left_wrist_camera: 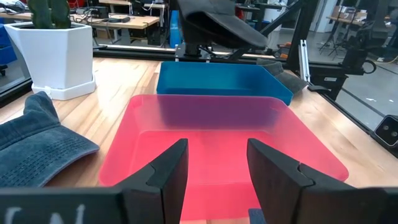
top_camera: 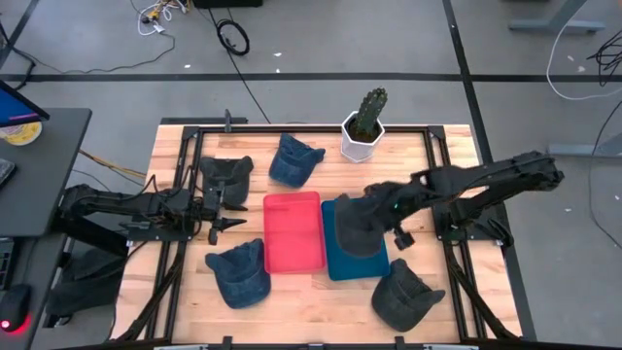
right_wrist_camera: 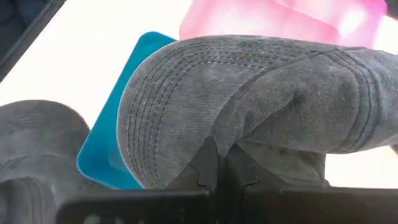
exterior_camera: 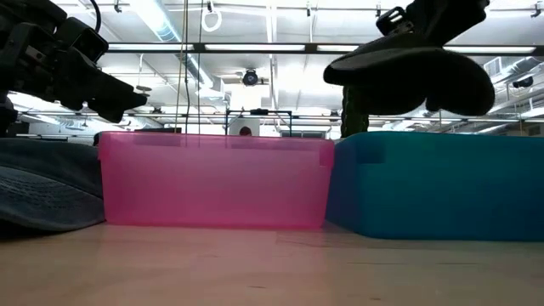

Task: Pick & Place hat
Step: Put the top right black cap into the blue bin

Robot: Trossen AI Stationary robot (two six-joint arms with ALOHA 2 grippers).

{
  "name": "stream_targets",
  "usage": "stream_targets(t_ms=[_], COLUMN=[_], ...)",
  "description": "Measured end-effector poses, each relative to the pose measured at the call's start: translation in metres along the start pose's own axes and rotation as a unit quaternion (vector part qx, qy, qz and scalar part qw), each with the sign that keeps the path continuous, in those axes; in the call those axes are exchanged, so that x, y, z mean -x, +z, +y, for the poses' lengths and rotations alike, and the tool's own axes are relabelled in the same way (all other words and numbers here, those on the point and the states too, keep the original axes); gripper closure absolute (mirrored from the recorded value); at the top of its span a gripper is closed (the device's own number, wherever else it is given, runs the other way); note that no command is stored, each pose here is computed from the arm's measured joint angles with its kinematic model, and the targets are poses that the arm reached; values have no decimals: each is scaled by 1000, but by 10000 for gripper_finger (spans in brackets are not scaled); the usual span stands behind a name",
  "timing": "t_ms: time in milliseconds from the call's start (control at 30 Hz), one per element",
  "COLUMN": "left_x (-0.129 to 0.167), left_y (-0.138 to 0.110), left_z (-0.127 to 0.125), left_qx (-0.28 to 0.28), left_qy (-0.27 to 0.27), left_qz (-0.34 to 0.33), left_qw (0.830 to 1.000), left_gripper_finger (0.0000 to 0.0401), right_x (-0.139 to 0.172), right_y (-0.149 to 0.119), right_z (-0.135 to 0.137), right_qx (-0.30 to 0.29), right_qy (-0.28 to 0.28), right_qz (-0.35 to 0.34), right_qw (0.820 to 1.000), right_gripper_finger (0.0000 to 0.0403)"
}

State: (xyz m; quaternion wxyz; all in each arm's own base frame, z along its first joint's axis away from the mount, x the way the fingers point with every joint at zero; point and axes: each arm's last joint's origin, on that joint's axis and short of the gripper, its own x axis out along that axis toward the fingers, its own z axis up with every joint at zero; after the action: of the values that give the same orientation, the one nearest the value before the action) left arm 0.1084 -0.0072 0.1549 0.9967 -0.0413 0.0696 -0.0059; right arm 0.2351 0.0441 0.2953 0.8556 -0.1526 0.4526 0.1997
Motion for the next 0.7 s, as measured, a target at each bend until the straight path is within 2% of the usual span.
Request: stream_targets(t_ms=[167, 500, 700], left_x=[0, 0, 0], left_y=[0, 0, 0], left_z=[0, 0, 0], left_qx=[0, 0, 0], left_qy=[0, 0, 0], left_qz=[0, 0, 0], left_qw=[1000, 1000, 1000], left_gripper_finger=[231, 231, 231], right_x=[-25, -72, -88], right_y=[5, 9, 9], right_z=[7, 10, 10], right_qx=[28, 39, 37], right_qy=[24, 48, 55], right_qz=[35, 87, 104], right_qw=[999, 994, 992], right_gripper_finger=[403, 403, 403])
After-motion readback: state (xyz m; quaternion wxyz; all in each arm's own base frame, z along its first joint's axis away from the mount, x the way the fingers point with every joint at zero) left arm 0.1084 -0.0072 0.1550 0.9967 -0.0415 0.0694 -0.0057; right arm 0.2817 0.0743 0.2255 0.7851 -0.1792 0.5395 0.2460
